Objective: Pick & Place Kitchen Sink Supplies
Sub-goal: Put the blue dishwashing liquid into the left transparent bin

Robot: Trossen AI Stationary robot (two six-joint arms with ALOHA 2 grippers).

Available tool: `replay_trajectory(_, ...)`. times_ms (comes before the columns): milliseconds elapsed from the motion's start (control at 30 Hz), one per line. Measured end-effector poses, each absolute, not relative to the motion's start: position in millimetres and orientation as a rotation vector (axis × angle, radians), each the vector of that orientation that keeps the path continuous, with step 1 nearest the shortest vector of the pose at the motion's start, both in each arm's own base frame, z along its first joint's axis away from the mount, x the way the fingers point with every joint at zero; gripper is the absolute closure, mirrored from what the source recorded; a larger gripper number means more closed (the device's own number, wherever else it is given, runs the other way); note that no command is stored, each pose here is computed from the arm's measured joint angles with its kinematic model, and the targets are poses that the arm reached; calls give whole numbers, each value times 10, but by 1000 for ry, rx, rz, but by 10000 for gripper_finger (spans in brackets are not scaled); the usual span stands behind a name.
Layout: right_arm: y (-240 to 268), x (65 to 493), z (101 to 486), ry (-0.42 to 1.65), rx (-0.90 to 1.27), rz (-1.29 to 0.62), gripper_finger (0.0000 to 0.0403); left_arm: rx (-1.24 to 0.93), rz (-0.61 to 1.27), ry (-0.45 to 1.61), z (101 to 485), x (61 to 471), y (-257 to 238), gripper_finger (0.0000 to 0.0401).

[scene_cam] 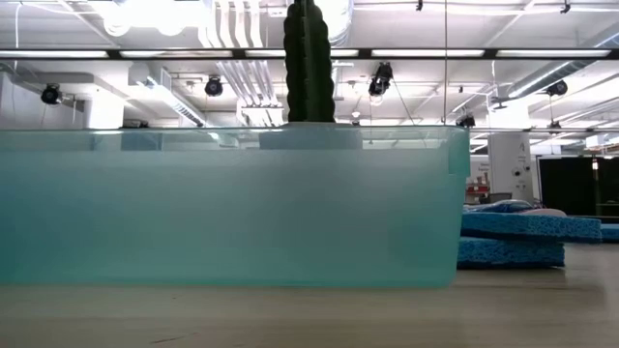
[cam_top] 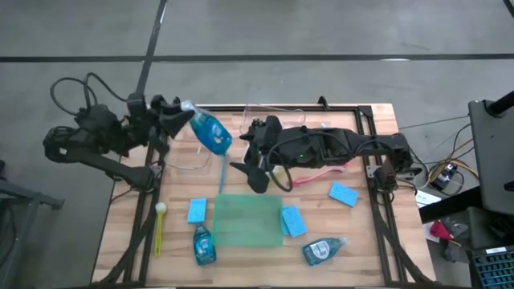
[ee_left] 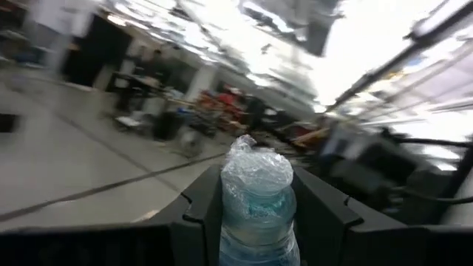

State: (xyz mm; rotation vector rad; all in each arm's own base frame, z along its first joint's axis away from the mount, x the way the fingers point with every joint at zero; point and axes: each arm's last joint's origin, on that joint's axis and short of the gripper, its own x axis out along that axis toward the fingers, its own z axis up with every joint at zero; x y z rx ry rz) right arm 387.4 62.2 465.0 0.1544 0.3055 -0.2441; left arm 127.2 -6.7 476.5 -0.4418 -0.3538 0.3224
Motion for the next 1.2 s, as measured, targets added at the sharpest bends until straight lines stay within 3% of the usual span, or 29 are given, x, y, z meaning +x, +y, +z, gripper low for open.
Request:
replay_trajectory(233,602,3865,4711,264,138,-241,22,-338,651,-161,4541,1171,15,269)
replay_trajectory(567,589,3799,4812,221,105,-232,22,-201,1030,21,4207,1427,35,265)
replay_trajectory(833,537,3574,5060,134,51,-247,22,-98,1355,-19,3795,1612,76,265)
replay_trajectory(1200,418,2964,5460,60,-31,-269,22,-265,1466,-143,3034,1700,246,266)
